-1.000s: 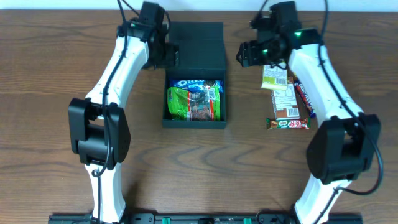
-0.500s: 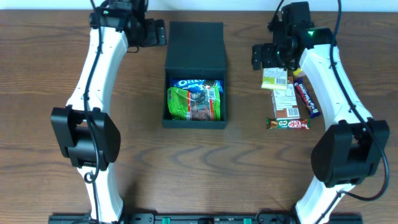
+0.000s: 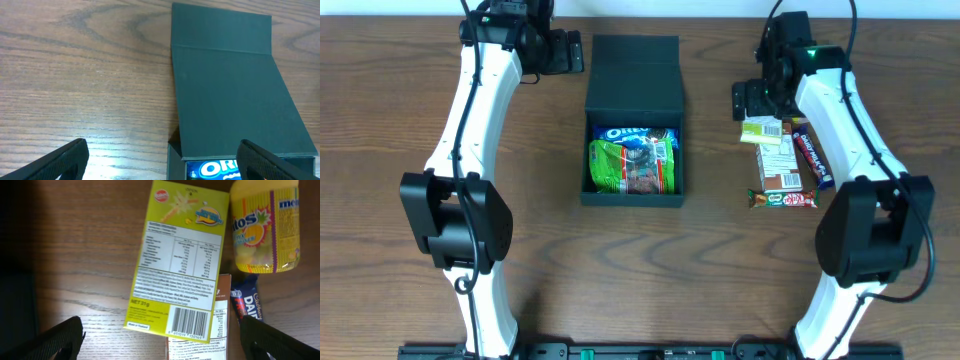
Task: Pack container
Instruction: 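Lower the right gripper onto the yellow snack bag and grasp it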
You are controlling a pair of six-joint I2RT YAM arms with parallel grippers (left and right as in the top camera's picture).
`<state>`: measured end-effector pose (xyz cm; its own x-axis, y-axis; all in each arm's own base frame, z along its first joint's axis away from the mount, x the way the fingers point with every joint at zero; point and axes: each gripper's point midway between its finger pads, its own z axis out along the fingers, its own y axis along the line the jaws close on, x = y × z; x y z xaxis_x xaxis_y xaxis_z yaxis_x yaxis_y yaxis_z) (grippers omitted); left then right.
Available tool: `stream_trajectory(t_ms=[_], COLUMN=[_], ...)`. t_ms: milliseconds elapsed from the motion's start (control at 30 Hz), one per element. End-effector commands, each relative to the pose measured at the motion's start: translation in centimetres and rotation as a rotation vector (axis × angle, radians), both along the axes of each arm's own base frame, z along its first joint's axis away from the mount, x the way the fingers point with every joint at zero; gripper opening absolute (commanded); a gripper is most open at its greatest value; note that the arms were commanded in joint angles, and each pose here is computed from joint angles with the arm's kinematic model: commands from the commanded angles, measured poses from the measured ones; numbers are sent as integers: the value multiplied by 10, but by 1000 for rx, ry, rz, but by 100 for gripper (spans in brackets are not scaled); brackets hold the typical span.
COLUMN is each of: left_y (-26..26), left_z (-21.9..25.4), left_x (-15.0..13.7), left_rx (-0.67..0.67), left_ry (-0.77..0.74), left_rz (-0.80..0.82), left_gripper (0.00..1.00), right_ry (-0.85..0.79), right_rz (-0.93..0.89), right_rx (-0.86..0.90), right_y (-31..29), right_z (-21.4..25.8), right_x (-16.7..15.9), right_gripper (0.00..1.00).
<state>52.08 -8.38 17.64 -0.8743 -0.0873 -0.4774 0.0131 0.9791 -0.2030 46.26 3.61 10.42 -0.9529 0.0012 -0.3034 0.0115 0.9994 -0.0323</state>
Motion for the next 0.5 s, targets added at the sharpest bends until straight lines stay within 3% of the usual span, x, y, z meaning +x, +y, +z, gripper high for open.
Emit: stream_trajectory(t_ms=[0, 467], left_y=[0, 0], left_z=[14, 14], left_x=[1, 0], left_rx=[2, 2], left_ry=[-34, -32], left_rz=[-16, -16], left_gripper=[95, 95], right_ry=[40, 61], right_rz=[-45, -151], right_rx=[0, 8], right_y=[-7, -22], right_z=[-17, -53], right_x=[-1, 10], right_gripper=[99, 99])
